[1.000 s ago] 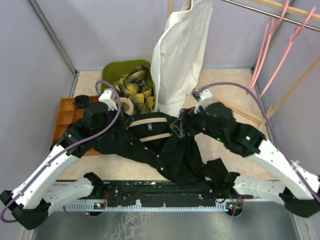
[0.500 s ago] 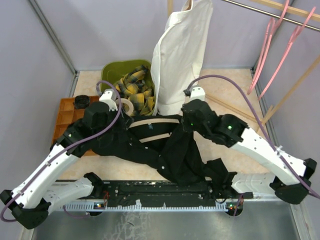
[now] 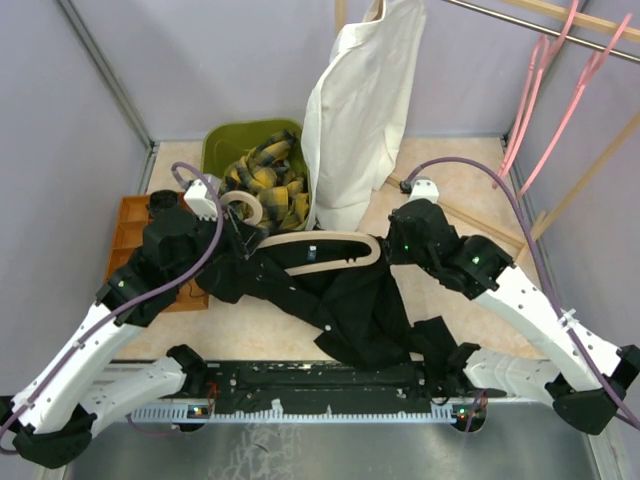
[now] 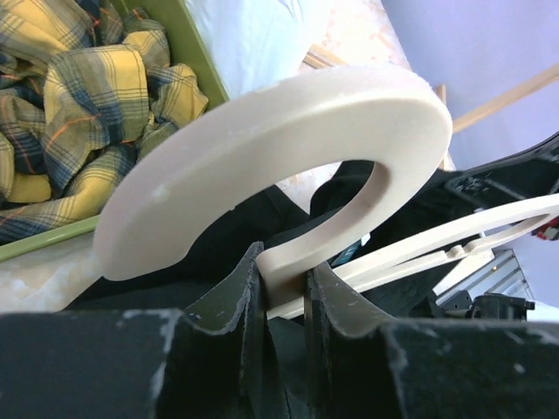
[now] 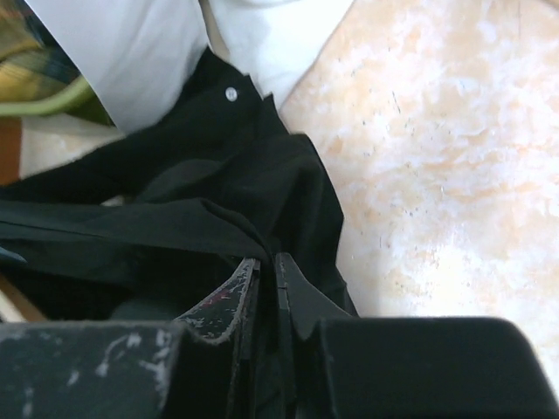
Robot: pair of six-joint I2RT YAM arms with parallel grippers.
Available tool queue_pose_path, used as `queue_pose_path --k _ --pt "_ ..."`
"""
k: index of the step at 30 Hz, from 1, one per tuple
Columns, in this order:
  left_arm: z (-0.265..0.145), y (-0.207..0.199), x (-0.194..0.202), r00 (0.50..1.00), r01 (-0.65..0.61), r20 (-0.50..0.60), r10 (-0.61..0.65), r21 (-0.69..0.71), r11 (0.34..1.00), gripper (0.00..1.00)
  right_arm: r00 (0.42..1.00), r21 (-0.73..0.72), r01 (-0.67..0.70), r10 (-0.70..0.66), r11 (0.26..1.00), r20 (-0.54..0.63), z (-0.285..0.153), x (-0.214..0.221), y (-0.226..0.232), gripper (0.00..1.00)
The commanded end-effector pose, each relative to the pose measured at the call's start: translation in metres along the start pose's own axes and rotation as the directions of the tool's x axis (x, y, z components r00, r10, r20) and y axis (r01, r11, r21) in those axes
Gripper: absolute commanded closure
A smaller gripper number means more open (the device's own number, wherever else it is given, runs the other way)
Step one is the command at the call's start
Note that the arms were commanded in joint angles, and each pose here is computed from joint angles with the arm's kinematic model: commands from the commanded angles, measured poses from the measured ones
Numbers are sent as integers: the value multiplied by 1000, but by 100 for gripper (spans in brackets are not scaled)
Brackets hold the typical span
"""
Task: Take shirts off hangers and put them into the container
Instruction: Remove the shirt from the hanger.
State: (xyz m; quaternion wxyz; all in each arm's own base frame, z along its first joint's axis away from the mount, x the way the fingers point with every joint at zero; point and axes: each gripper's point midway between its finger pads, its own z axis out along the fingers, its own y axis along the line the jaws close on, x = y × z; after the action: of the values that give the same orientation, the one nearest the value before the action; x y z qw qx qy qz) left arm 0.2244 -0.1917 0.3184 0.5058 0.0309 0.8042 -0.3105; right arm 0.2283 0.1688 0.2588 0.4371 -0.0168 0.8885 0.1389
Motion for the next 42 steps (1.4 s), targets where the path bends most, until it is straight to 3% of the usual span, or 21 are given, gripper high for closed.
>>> queue_pose_path --k 1,6,11,17,24,31,42 --pt "-13 19 -16 995 -6 98 14 -80 997 100 999 23 35 -35 999 2 -1 8 -17 86" --pt "-10 20 -12 997 -7 77 13 -85 996 100 985 -165 8 20 986 171 -27 -16 2 69" --pt "-6 16 -7 998 -11 54 15 -65 998 100 936 -355 74 58 932 347 -69 -39 19 48" --pt "-8 11 -10 997 -25 76 26 -25 999 100 916 -468 200 6 861 402 -92 -39 37 34" --pt "-9 -2 -8 996 -64 64 60 50 997 100 931 -533 255 -56 807 360 -84 -26 56 26" --pt "-9 -11 -4 996 -80 43 76 99 992 100 959 -586 258 -129 768 253 -66 -5 72 29" --pt "-11 -9 -9 995 -79 66 73 87 993 100 968 -651 240 -129 720 215 -73 5 82 65"
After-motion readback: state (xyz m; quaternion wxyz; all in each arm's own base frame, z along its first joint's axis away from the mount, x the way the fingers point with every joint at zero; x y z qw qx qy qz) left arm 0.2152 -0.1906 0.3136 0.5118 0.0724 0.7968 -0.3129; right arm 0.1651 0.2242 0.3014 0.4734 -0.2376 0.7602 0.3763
